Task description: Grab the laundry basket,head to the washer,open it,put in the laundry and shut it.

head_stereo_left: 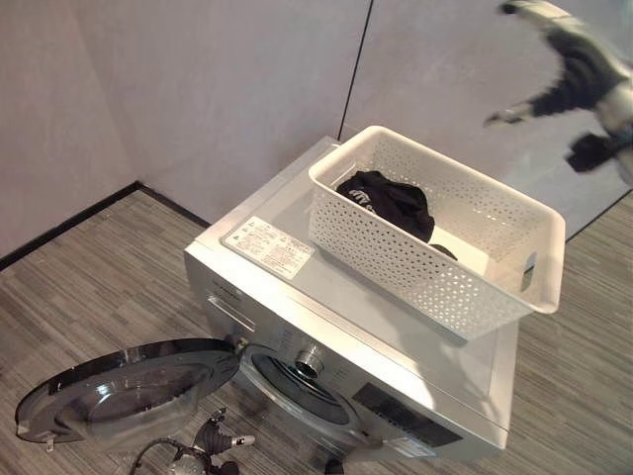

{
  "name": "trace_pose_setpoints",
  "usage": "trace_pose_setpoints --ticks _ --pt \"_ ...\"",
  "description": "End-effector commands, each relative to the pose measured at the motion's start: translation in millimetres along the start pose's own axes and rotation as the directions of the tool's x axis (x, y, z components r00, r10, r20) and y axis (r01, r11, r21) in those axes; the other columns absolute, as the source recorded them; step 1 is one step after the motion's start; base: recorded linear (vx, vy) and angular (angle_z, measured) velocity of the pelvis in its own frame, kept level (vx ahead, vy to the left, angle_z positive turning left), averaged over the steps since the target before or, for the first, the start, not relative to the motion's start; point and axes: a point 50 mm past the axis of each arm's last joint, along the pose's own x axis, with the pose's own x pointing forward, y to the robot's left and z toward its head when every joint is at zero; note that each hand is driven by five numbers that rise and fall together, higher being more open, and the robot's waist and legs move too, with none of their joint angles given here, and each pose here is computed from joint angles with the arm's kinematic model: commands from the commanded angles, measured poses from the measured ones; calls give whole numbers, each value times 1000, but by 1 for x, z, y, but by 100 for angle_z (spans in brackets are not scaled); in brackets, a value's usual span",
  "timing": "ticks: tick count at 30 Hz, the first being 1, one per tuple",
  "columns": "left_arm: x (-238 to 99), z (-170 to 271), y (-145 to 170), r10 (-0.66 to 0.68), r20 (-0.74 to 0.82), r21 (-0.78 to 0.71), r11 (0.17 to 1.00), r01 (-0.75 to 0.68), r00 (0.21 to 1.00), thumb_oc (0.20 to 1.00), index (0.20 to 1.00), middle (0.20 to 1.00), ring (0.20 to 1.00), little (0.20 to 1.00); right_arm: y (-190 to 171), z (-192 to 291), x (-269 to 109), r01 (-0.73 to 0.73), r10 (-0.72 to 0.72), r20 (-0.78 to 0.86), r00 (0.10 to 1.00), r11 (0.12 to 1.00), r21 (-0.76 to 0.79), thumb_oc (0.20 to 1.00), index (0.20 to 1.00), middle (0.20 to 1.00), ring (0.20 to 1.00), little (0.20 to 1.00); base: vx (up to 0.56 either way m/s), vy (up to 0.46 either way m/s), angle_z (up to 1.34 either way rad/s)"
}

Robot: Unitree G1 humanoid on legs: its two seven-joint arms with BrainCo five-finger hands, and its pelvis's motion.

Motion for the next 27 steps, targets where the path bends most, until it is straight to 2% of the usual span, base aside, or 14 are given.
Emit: trace_pose_setpoints --ticks 1,8,12,13,14,16,17,23,27 --pt "1 0 2 -8 9 -23 1000 9 1000 1000 1000 1000 1000 1000 -25 -11 -4 60 -58 -64 996 998 30 1000 1000 1000 1000 1000 -21 -22 18" --pt "1 -7 4 -5 -24 -51 999 4 1000 1000 1000 1000 1000 1000 -16 -26 -13 -63 61 -133 989 998 -14 1000 1000 1000 1000 1000 -23 -25 19" --pt "2 -8 0 -31 -38 -28 999 30 999 1000 1000 1000 1000 1000 -14 -33 -40 -215 204 -167 965 975 -50 1000 1000 1000 1000 1000 8 -36 31" --pt "2 -8 0 -31 -38 -27 999 30 999 1000 1000 1000 1000 1000 -15 -33 -41 -214 204 -169 964 975 -50 1000 1000 1000 1000 1000 35 -42 36" --pt "2 -3 0 -28 -7 -1 1000 28 1000 1000 1000 1000 1000 1000 -11 -29 -51 -300 288 -160 944 952 -57 1000 1000 1000 1000 1000 35 -48 19" --pt "2 0 1 -29 12 5 1000 29 999 1000 1000 1000 1000 1000 -9 -28 -56 -334 322 -157 934 941 -57 1000 1000 1000 1000 1000 30 -47 8" --pt "2 6 1 -32 42 -1 999 32 999 1000 1000 1000 1000 1000 0 -27 -63 -405 394 -157 906 913 -45 1000 1000 1000 1000 1000 20 -39 2" --pt "4 21 2 -45 103 22 999 43 994 1000 1000 1000 1000 1000 21 -25 -69 -527 518 -151 842 850 -22 1000 1000 1000 1000 1000 7 -12 0" --pt "5 25 3 -45 117 27 999 42 992 1000 1000 1000 1000 1000 31 -25 -63 -548 542 -139 829 836 -13 1000 1000 1000 1000 1000 0 0 0"
